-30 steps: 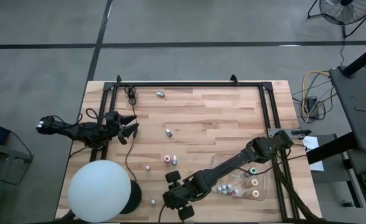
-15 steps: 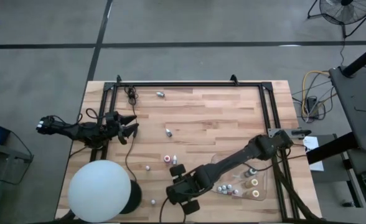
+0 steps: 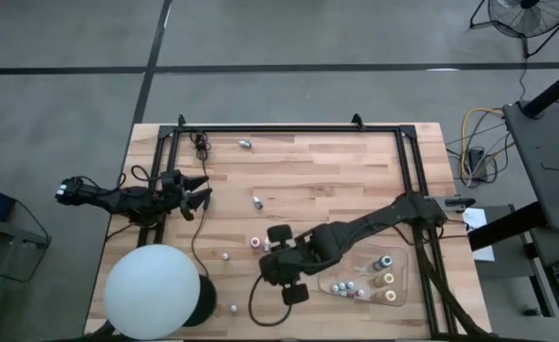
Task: Pick & Place food coloring
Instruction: Put the bottom center red food color into the transparent bin
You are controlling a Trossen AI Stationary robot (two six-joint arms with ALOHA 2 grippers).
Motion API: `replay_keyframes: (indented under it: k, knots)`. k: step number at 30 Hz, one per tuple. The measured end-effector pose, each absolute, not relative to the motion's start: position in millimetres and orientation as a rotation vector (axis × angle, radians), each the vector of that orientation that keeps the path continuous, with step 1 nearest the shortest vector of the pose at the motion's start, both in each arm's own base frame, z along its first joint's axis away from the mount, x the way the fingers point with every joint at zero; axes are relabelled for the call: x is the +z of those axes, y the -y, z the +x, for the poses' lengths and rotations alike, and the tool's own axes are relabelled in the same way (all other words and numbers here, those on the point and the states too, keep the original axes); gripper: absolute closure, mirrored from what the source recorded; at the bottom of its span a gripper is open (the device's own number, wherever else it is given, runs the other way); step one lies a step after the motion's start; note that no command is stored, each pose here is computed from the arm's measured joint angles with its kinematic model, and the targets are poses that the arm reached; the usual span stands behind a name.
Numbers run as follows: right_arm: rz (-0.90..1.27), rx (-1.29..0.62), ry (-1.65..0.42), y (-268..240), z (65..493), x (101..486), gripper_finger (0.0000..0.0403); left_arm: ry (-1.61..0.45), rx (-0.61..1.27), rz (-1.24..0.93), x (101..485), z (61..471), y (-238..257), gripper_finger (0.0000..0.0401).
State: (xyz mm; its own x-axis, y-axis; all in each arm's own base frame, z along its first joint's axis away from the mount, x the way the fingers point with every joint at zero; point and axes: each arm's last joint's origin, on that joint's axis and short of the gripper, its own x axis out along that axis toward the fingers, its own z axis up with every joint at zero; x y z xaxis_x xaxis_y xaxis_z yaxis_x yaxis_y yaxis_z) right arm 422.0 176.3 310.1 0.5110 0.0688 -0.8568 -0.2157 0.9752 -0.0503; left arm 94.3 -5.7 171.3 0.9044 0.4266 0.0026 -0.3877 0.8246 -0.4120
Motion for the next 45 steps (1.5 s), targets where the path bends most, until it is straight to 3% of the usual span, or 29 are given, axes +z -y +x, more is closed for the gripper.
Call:
replay_keyframes:
  k: [15,25,33,45]
  knots:
    - [-0.036,0.077,-1.036,-135.1,308.0,325.1,0.0292,0.096,0.434,-0.417,171.2,94.3,5.7,0.0156]
    - [-0.004,0.019,-1.123,-117.2,240.5,292.8,0.0293,0.095,0.434,-0.417,171.2,94.3,5.7,0.0156]
    - [0.046,-0.043,-1.170,-114.1,203.5,263.6,0.0293,0.096,0.434,-0.417,171.2,94.3,5.7,0.0156]
    - [0.140,-0.059,-1.158,-124.3,185.9,240.6,0.0293,0.096,0.433,-0.417,171.2,94.3,5.7,0.0156]
